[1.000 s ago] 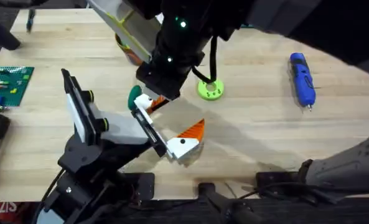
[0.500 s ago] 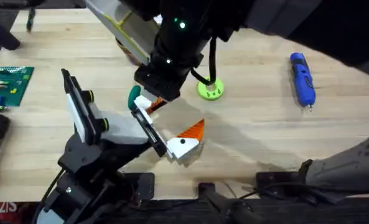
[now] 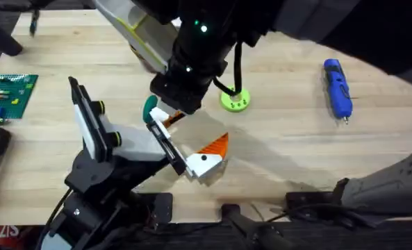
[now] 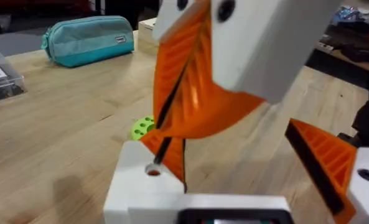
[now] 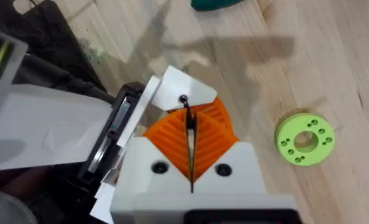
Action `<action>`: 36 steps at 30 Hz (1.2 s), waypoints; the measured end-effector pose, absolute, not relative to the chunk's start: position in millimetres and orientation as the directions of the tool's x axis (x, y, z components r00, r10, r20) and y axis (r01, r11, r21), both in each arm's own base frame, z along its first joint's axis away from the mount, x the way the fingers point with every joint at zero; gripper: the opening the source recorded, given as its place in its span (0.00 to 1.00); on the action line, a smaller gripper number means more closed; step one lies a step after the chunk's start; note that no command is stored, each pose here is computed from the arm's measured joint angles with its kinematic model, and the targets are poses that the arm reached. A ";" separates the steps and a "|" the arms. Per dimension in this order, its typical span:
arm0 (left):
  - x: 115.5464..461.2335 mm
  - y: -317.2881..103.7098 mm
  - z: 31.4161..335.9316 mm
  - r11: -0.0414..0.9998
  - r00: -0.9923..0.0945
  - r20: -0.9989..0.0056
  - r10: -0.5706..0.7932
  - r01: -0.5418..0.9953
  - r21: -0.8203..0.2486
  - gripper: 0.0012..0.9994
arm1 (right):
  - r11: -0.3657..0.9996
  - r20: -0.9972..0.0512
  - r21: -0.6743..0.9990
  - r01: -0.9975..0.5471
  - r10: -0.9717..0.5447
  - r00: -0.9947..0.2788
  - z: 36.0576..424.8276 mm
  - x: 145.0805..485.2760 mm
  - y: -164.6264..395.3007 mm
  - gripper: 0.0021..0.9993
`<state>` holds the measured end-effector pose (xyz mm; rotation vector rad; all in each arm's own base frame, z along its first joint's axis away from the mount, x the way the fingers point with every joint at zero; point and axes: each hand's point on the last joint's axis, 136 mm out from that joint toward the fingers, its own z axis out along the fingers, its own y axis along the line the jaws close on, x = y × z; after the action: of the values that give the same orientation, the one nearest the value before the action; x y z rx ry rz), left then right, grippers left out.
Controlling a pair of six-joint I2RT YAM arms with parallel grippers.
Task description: Pick up the gripper from the table and insert it into the empty holder that is missing its gripper. Then pick up a screw, insert it into the mounting hole, and use the screwdriver to tighten it. Finally, clean up the table by picking up the vegetable and placing it into the bucket.
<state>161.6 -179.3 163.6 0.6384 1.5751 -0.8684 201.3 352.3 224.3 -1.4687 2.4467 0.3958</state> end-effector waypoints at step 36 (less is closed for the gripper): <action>161.6 -179.3 163.6 0.575 -0.182 -0.981 -0.062 0.797 -0.184 0.98 | 0.448 -0.347 0.102 -0.888 -0.821 -0.454 219.9 200.4 354.7 0.01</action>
<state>161.6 -179.3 163.6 0.6384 1.5751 -0.8684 200.4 354.7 219.9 -1.4798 2.4533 0.3958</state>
